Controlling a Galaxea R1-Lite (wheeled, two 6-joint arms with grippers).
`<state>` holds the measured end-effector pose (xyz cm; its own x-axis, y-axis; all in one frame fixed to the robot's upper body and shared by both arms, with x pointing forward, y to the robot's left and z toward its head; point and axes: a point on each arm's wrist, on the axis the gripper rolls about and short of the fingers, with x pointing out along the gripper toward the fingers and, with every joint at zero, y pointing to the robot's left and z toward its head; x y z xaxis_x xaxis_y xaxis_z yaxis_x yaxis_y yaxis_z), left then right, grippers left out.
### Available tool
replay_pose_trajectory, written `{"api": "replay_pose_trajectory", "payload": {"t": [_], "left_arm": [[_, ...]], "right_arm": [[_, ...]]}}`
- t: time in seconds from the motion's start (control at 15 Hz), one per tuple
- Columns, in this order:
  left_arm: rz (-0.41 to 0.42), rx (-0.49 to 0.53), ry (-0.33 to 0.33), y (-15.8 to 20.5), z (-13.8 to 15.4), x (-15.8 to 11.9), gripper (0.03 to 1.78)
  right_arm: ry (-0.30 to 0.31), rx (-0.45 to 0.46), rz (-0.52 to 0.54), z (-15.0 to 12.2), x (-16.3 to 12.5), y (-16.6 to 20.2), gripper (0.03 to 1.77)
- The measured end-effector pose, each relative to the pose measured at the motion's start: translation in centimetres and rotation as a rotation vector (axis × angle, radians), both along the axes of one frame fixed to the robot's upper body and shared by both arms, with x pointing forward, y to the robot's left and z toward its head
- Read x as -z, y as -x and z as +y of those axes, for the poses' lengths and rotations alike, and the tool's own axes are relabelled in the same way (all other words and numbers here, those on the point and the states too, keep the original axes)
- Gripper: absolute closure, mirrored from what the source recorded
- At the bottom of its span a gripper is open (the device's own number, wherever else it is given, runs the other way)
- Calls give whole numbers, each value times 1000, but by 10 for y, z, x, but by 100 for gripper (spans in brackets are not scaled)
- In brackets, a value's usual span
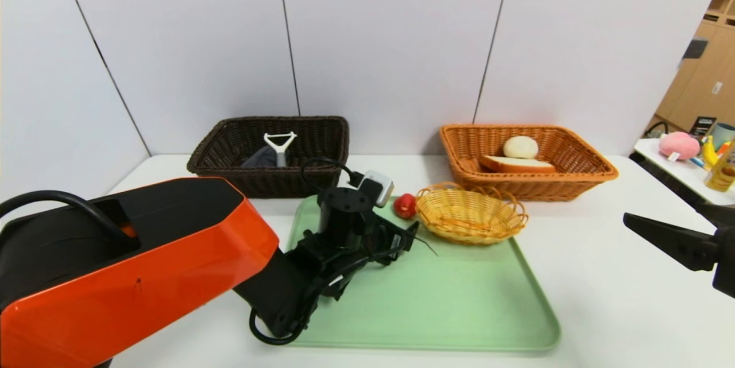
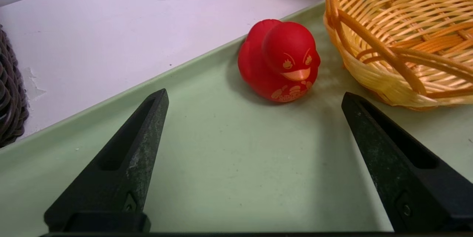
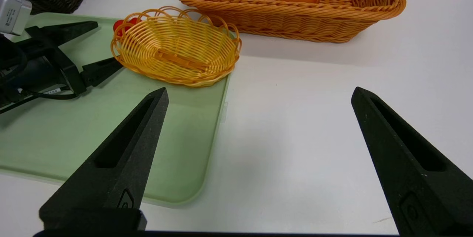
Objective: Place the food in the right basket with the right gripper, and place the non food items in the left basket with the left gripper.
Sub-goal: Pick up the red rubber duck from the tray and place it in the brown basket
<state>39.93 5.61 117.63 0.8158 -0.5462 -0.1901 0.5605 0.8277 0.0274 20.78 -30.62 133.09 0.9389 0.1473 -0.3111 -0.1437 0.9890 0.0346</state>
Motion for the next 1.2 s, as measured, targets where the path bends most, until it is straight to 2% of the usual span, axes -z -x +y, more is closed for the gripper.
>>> {"api": "replay_pose_trajectory", "payload": {"t": [0.33, 1.2], "left_arm": [[5, -35, -19, -3, -6, -1, 14], [-27, -53, 2, -8, -22, -1, 12]], "right_arm": [[0, 0, -2, 0, 0, 0, 9], [4, -4, -1, -1, 4, 6, 9]]}}
